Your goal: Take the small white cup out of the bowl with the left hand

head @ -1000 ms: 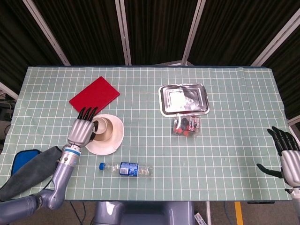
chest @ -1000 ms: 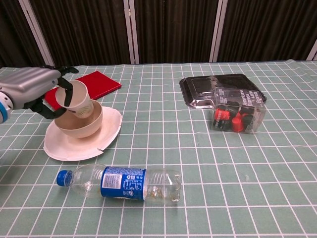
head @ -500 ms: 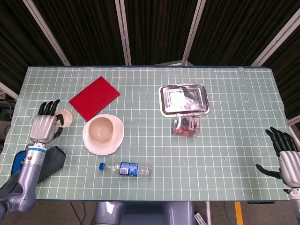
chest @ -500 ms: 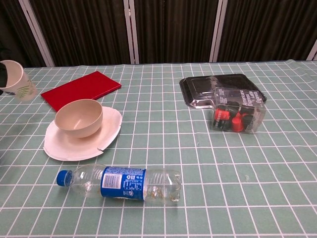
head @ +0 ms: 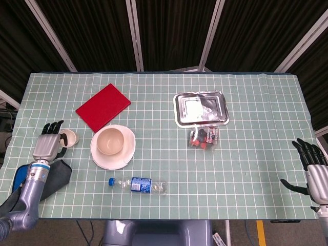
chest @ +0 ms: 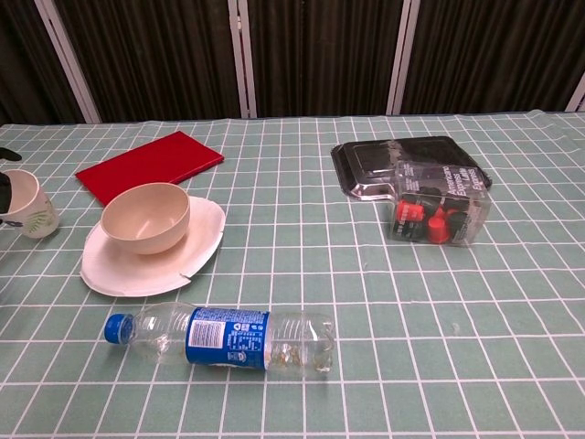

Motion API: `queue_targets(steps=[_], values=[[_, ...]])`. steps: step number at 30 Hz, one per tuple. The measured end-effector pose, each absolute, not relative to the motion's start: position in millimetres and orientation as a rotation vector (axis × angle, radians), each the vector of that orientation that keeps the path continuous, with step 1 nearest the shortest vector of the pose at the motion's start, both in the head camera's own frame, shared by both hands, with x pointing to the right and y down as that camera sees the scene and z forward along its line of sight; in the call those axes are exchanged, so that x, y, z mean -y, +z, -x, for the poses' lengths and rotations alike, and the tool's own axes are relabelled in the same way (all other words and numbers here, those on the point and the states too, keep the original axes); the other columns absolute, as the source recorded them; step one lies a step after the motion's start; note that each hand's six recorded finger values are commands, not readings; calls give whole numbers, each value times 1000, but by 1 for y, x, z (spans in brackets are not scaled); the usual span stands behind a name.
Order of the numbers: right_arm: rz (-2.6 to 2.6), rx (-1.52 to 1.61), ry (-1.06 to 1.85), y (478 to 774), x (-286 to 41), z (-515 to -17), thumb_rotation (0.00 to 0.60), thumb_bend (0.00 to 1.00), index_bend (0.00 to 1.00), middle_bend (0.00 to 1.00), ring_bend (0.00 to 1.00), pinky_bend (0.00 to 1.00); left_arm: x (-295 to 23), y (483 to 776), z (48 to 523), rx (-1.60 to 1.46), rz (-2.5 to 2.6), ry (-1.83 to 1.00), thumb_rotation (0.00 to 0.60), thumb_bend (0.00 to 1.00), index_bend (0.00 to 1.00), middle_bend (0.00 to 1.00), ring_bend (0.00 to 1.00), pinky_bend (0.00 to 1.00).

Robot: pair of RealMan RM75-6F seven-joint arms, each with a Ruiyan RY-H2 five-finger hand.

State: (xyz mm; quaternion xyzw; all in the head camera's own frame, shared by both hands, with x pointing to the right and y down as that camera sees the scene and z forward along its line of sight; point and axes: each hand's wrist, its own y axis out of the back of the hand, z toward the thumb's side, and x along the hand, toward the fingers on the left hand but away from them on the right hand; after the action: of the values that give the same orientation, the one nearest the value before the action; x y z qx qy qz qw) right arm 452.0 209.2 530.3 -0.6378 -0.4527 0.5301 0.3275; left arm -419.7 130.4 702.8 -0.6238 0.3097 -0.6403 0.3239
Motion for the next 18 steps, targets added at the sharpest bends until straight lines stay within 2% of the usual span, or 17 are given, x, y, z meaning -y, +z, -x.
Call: queue_targets(steps=[4,8,11,14,18], values=[[1670,1186,1388,530,-209,-452,600,34,36,0,0,0,-133,704,420,-800,1638,-1690,600,501,473,0,0,0],[1671,1183,1388,530,-210,-452,600,35,37,0,0,0,-135,702,422,-798,1632,-1693,600,375,289,0,0,0],[1670,1181,1389,530,-210,-451,600,34,36,0,0,0,-135,699,425,-803,1623,-1694,600,338,170,0,0,0],[1670,1178,1389,531,-210,-451,600,34,36,0,0,0,-136,692,426,-821,1617,-1684,600,326,110,0,0,0],[1668,1176,1392,531,-210,-451,600,34,36,0,0,0,-139,675,427,-888,1621,-1643,600,322,102,0,0,0]])
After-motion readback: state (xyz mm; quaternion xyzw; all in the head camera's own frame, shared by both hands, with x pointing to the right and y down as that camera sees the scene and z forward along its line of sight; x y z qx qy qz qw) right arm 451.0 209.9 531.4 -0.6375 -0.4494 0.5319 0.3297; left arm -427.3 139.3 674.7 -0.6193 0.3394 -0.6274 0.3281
